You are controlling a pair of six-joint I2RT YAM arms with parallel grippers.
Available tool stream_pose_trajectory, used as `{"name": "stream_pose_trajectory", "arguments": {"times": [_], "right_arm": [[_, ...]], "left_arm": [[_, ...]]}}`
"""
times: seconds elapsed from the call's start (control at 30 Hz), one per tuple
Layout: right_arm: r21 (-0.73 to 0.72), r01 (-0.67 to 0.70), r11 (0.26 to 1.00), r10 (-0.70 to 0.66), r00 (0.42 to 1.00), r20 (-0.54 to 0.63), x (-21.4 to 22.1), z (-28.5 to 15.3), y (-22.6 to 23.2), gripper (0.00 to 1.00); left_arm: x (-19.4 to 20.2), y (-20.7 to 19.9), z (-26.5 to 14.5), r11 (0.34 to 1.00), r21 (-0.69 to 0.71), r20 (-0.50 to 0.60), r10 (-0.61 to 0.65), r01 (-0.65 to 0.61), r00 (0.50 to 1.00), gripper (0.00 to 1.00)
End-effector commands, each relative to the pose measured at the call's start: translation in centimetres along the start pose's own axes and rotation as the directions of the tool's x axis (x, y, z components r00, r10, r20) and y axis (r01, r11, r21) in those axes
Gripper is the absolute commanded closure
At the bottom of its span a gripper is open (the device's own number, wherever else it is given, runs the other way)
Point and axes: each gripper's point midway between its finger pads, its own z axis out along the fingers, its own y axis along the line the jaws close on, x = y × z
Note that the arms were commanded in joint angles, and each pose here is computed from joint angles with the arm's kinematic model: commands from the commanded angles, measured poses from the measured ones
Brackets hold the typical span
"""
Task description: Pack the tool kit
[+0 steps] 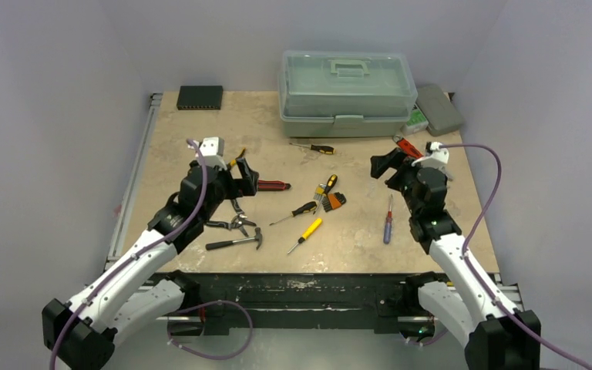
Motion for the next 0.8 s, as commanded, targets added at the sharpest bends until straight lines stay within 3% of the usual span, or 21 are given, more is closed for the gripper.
{"name": "stream_pose_trajectory", "arguments": {"times": [0.0, 0.4, 0.6, 0.77], "right_arm": [[0.007, 0.022, 1.000, -0.022, 1.000, -0.008, -2.1, 1.6, 0.9, 0.01], [0.070, -0.041, 0.997, 0.042, 0.999, -0.010, -5.4, 8.9, 0.0, 0.01], [0.015, -0.151, 0.988, 0.150, 0.988, 0.048, -10.1, 12.0, -0.6, 0.01], [0.040, -0.141, 0.989, 0.136, 0.984, 0.114, -13.7, 13.9, -1.8, 0.01]], "left_arm": [[-4.2, -3.1, 1.4, 0.998, 0.059, 0.026, -0.027, 0.025, 0.999, 0.00], [-10.9, -6.7, 10.1, 0.971, 0.226, 0.018, -0.079, 0.073, 0.997, 0.01], [-13.8, -9.4, 15.2, 0.949, 0.311, 0.054, -0.068, 0.048, 0.996, 0.02], [-15.3, -10.7, 18.8, 0.936, 0.352, 0.089, -0.064, 0.029, 0.994, 0.02]]}}
